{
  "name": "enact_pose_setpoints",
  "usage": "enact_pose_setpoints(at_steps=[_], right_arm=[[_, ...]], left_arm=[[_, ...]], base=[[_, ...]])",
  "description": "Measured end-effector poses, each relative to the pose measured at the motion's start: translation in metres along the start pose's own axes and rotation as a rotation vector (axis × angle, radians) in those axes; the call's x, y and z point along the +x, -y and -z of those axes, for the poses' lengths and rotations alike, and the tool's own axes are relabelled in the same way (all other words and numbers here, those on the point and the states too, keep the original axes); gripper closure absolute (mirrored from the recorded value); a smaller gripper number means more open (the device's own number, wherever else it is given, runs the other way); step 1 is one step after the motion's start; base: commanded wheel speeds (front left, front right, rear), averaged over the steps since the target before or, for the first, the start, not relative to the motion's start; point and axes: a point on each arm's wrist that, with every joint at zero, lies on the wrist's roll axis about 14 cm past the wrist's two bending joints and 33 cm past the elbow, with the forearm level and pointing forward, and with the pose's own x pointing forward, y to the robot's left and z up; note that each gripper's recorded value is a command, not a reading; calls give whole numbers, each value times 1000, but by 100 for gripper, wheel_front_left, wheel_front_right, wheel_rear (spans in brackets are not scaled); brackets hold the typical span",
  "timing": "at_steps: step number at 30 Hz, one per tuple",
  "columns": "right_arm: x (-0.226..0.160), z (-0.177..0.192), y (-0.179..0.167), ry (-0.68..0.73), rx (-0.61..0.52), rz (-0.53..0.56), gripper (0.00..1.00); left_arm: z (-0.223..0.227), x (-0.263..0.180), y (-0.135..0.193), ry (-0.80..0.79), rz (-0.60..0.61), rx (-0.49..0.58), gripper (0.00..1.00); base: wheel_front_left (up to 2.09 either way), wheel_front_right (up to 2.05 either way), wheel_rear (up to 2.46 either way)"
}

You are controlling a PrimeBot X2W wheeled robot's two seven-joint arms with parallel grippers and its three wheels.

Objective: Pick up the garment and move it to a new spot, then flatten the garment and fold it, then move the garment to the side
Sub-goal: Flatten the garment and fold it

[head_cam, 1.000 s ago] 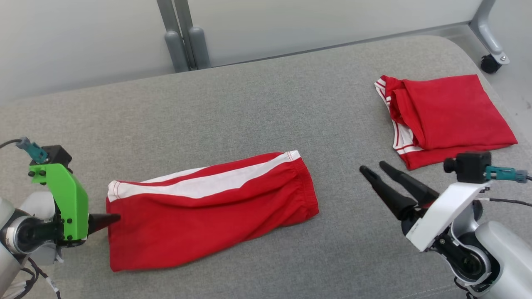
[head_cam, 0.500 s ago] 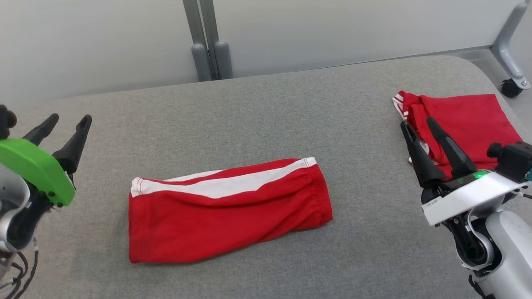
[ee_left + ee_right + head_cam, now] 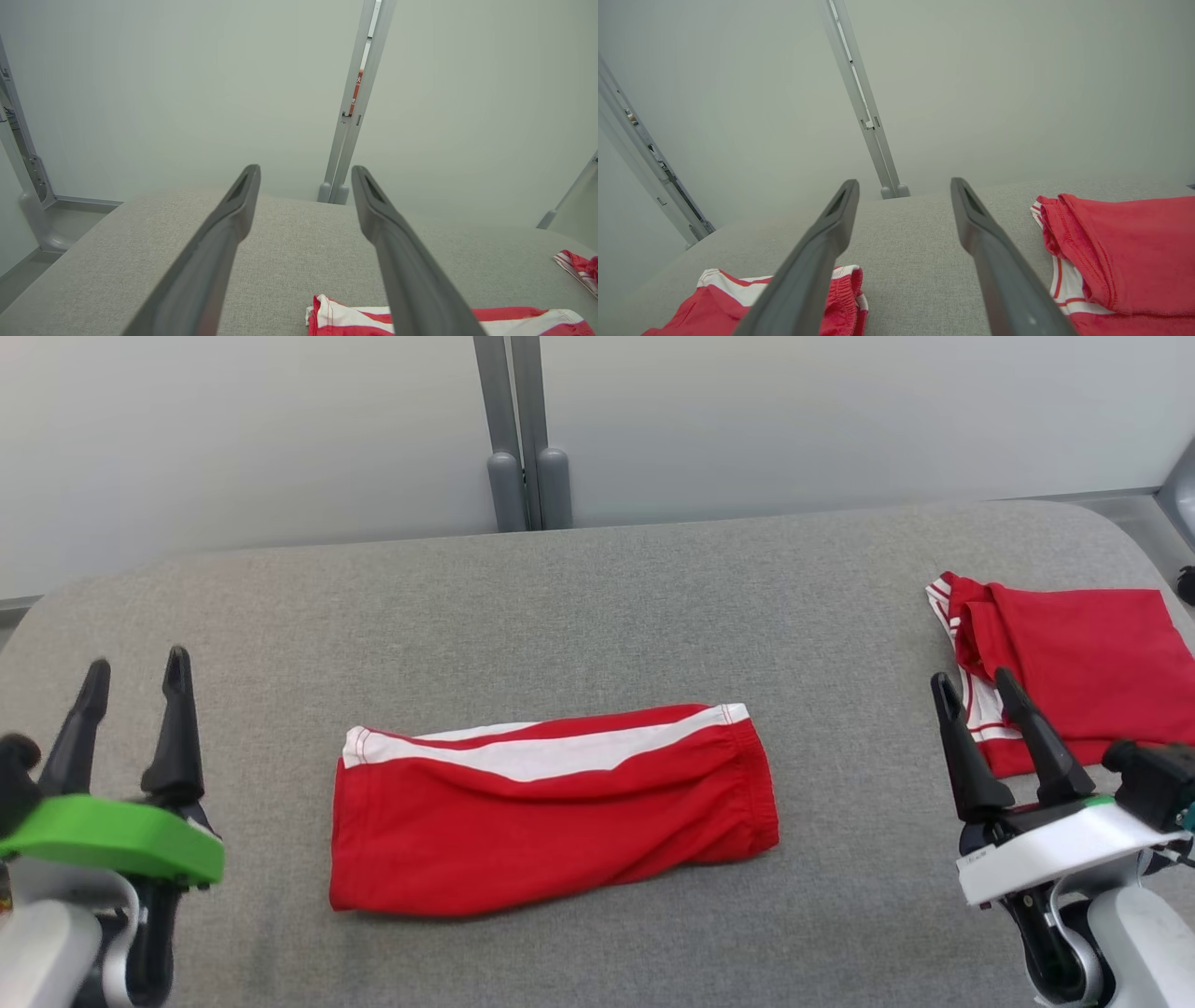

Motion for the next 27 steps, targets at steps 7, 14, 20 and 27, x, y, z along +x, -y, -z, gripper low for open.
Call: enact_pose_setpoints(at_steps=[7,14,20,27], right_arm=[[-17,24,-2,-54,-18,27,0],[-22,47,-8,-120,-101,10,0],[-15,64,-20,-182,-108,-27,0],[7,88,-39,-312,-104,-96,0]], left_arm=[[25,-40,-6,30,-63,20,0],[58,-63,5,-8,-37,55,0],[67,-67,2,-16,-41,45,0],[74,-66,5,-23,-33,26,0]], base=[[0,0,0],[0,0,0],[0,0,0],[0,0,0]])
